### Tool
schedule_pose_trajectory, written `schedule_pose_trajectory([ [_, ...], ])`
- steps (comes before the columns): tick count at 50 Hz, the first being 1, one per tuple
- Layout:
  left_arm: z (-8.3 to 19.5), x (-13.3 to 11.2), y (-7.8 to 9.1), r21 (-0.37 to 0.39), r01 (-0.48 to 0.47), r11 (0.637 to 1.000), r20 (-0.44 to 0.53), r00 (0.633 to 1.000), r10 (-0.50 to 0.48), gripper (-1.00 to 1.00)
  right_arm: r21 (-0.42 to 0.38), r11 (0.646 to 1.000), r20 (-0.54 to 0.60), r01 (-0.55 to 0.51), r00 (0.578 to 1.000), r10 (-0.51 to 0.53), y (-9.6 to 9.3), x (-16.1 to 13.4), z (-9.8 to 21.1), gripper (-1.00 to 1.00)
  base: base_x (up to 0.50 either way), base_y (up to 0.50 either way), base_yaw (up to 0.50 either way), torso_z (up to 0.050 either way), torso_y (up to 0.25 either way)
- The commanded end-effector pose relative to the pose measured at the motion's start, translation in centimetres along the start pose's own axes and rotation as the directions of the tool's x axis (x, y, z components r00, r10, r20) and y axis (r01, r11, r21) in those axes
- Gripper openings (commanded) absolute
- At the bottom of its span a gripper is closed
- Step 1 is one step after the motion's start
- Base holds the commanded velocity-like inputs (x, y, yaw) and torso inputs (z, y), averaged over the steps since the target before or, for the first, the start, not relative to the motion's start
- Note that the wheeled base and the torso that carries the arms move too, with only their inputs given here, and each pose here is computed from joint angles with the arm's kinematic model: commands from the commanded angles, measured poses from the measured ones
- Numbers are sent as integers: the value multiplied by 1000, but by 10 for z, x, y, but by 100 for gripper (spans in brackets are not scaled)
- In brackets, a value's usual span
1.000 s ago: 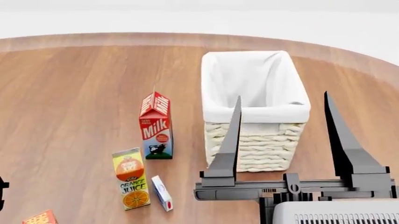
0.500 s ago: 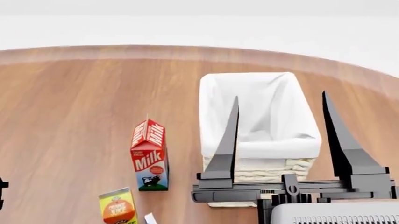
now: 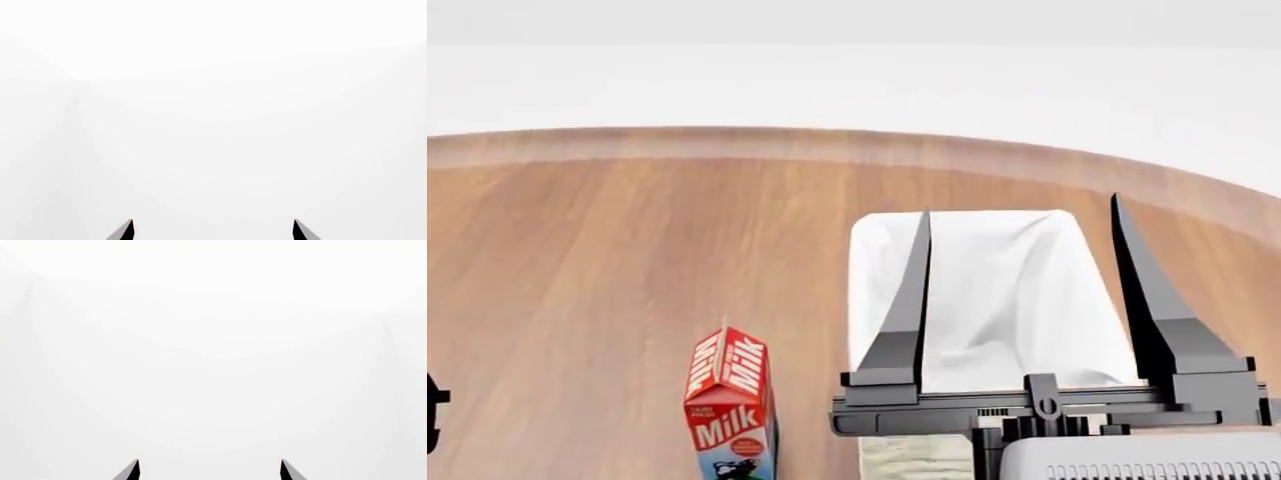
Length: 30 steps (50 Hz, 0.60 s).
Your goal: Pick up the alphabet soup and the tomato sauce, and put them in the basket.
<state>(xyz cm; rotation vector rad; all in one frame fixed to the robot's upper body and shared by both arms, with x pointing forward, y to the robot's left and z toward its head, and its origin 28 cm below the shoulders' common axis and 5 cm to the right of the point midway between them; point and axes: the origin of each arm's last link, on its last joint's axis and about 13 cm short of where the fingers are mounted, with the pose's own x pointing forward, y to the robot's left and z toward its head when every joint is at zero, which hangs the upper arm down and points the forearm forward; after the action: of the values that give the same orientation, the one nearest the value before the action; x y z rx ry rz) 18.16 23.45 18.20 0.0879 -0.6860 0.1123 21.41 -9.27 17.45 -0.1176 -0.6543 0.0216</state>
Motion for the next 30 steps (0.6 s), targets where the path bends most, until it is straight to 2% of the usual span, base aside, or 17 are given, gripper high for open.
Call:
schedule_pose_trajectory([
  [1, 0, 0, 0, 0, 3, 1000, 0, 1000, -3, 100, -1, 1000, 0, 0, 1000, 0, 0, 0, 0, 100, 309, 0, 0, 0, 0],
  [8, 0, -1, 0, 2, 4, 1000, -2, 1000, -4, 100, -14, 1000, -3, 5, 1000, -5, 0, 0, -1, 100, 219, 0, 0, 0, 1],
  [16, -1, 0, 0, 1, 3, 1000, -3, 1000, -3, 100, -17, 1000, -21, 7, 1000, -8, 0, 1, 3, 100, 11, 0, 0, 0, 0],
  [17, -1, 0, 0, 4, 3, 1000, -3, 1000, -3, 100, 55, 998, -62, 8, 998, -5, -1, -1, 2, 100, 0, 0, 0, 0, 0],
  [19, -1, 0, 0, 4, 1, 1000, -4, 1000, -1, 100, 110, 994, -110, 25, 994, -12, -3, 6, 12, 100, 0, 0, 0, 0, 0],
  [22, -1, 0, -1, 7, 0, 1000, -5, 1000, 0, 100, 193, 981, -245, -4, 968, 52, -4, 9, 20, 100, 0, 0, 0, 0, 0],
  [23, -1, 0, -1, 7, 0, 1000, -5, 1000, 0, 100, 193, 981, -245, -4, 968, 52, -5, 9, 21, 100, 0, 0, 0, 0, 0],
  [25, 0, 0, -1, 13, 2, 1000, -5, 1000, -2, 100, 200, 980, -330, -16, 940, 83, -3, 8, 22, 100, 0, 0, 0, 0, 0],
  [27, 0, 0, -1, 14, 2, 1000, -7, 1000, -2, 100, 244, 970, -432, -24, 892, 131, -2, 6, 21, 100, 0, 0, 0, 0, 0],
  [28, 0, 0, -1, 16, 3, 1000, -8, 1000, -3, 100, 247, 968, -450, -35, 881, 146, -1, 5, 22, 100, 0, 0, 0, 0, 0],
  [29, 0, 0, -1, 18, 4, 1000, -8, 1000, -4, 100, 241, 970, -461, -40, 875, 150, -1, 5, 22, 100, 0, 0, 0, 0, 0],
  [30, 0, 1, -2, 20, 4, 1000, -10, 1000, -4, 100, 185, 982, -510, -35, 851, 127, -2, 5, 18, 100, 0, 0, 0, 0, 0],
])
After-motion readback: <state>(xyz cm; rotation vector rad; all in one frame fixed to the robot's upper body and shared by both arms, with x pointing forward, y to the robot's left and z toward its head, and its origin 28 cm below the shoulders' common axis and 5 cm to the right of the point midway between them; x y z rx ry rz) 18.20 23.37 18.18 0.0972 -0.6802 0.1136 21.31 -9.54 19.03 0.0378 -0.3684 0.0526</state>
